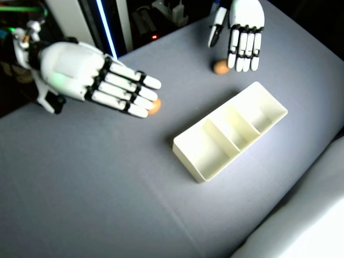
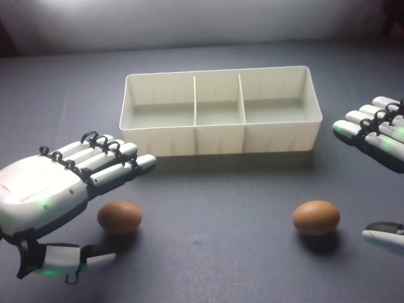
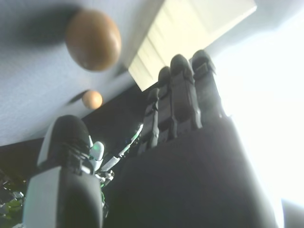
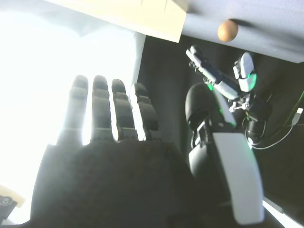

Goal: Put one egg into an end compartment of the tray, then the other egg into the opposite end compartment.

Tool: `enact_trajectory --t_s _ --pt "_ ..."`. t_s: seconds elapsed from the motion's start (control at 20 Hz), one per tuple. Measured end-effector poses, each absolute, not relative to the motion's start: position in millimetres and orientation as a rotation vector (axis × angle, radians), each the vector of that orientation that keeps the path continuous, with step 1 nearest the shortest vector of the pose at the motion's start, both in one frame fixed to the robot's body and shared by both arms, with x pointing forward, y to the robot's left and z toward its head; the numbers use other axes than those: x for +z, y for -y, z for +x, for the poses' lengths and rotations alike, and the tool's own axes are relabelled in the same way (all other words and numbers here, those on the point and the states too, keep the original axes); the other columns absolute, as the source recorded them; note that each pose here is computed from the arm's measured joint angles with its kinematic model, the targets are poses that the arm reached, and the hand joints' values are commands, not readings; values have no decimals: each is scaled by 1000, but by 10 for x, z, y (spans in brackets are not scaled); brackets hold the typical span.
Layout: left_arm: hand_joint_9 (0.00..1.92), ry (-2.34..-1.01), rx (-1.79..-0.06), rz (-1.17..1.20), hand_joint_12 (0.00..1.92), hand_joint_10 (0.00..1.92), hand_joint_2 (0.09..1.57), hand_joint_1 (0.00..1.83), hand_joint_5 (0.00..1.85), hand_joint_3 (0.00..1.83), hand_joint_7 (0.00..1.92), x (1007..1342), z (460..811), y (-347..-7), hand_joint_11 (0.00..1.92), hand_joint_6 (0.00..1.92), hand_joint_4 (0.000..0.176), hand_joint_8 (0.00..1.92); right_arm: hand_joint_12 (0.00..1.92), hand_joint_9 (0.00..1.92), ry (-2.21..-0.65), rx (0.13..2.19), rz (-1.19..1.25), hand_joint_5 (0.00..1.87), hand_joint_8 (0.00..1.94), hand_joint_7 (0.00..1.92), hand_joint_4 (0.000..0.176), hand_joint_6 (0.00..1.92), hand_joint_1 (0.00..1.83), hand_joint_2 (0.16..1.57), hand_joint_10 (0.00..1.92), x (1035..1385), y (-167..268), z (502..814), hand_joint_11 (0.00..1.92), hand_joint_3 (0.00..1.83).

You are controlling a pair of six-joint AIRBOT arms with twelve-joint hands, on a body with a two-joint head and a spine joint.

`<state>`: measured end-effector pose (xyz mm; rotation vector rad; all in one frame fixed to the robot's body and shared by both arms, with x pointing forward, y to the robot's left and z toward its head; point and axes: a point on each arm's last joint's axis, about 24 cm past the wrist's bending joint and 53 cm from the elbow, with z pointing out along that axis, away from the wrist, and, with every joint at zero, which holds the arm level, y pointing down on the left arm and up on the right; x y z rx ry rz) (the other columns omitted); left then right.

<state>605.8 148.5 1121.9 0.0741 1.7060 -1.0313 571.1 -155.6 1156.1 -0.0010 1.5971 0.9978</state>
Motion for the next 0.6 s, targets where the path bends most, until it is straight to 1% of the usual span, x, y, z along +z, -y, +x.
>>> enact_trajectory --t_s 0.1,0.15,0.2,0.25,0.3,0.35,0.4,0.45,0.5,0.55,0.6 --pt "0 -1707 -1032 67 0 0 1030 794 0 32 0 11218 6064 -1491 0 0 118 0 0 0 -1596 999 -1 0 0 0 0 0 540 1073 0 11565 1556 5711 0 89" --pt "0 -1707 -1031 68 0 0 1032 796 0 32 0 11218 6065 -1492 0 0 109 0 0 0 -1596 1000 1 0 0 0 0 0 535 1076 0 11564 1557 5712 0 87" --pt "0 -1706 -1031 71 0 0 1042 811 0 34 0 11209 6070 -1489 0 0 96 0 0 0 -1597 1002 4 0 0 0 0 0 548 1074 0 11564 1557 5712 0 83" --pt "0 -1710 -1030 70 0 0 1051 816 0 37 0 11182 6082 -1484 0 0 95 0 0 0 -1596 1003 4 0 0 0 0 0 555 1074 0 11565 1556 5711 0 79" --pt "70 -1726 -1027 64 11 30 1074 806 58 43 88 11126 6102 -1484 23 23 74 33 0 0 -1596 1003 4 0 0 0 0 0 545 1078 0 11565 1556 5711 0 76" --pt "179 -1734 -1026 64 591 102 1145 794 147 0 238 11094 6115 -1480 4 7 53 13 0 0 -1597 1003 5 0 0 0 0 0 519 1085 0 11564 1557 5712 0 76" --pt "293 -1760 -1024 51 1140 176 1158 817 259 0 369 11003 6139 -1470 0 41 25 41 0 0 -1597 1004 6 0 0 0 0 0 508 1082 0 11563 1556 5712 0 73" --pt "341 -1776 -1019 47 1390 224 1164 821 319 0 431 10950 6163 -1461 0 63 11 55 0 0 -1596 1005 6 0 0 0 0 0 507 1082 0 11565 1556 5713 0 72" --pt "339 -1790 -1013 45 1525 411 1170 833 395 0 513 10908 6180 -1454 0 96 6 43 0 0 -1597 1007 9 0 0 0 0 0 507 1088 0 11562 1557 5714 0 74" --pt "329 -1803 -1010 44 1668 745 1167 883 468 0 613 10859 6193 -1444 0 120 0 71 0 0 -1597 1008 9 0 0 0 0 0 498 1092 0 11560 1556 5715 0 73" --pt "529 -1803 -1014 35 1840 1227 1153 1039 642 0 721 10850 6212 -1437 308 360 0 641 0 0 -1597 1008 11 0 0 0 0 0 489 1098 0 11559 1557 5716 0 73"
